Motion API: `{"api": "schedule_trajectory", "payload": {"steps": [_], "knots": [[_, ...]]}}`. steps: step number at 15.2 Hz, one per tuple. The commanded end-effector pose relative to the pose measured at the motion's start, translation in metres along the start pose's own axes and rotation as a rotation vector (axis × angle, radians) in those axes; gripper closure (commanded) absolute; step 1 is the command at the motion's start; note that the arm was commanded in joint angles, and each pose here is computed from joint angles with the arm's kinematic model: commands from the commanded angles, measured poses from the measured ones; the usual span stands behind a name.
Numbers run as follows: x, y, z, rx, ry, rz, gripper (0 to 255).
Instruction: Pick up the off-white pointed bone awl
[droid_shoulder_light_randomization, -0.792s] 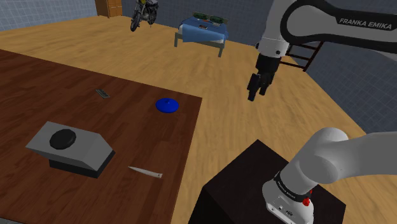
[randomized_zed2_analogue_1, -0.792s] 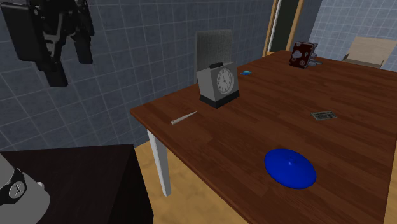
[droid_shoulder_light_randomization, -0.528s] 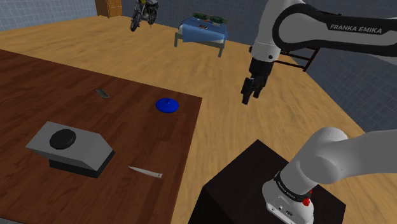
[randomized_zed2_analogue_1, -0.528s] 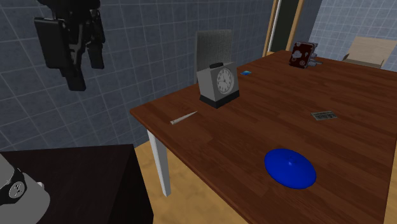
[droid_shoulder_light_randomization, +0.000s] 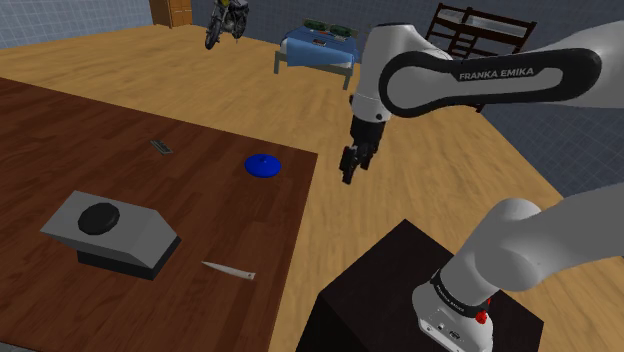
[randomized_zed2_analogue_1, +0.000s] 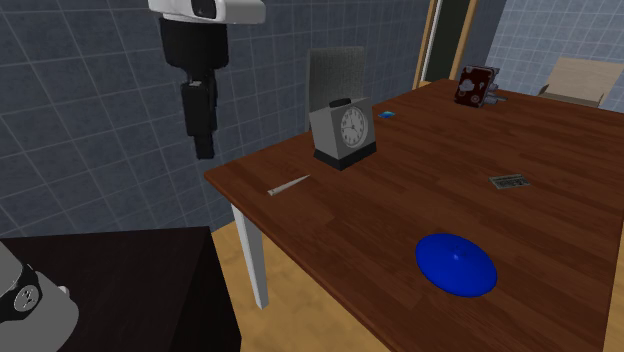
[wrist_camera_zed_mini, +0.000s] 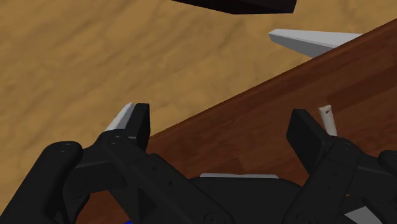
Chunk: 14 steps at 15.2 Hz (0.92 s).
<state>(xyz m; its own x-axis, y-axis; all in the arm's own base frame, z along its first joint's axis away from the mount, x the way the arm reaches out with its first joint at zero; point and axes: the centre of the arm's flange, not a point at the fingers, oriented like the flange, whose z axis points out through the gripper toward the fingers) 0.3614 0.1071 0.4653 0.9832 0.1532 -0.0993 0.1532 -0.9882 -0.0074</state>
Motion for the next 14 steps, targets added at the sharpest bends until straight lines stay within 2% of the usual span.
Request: {"api": "schedule_trajectory", "payload": {"steps": [1, 14], "knots": [[0.012, -0.019, 0.015, -0.008, 0.009, -0.028, 0], [0.09, -0.139, 0.113, -0.064, 0.053, -0.205, 0]]}}
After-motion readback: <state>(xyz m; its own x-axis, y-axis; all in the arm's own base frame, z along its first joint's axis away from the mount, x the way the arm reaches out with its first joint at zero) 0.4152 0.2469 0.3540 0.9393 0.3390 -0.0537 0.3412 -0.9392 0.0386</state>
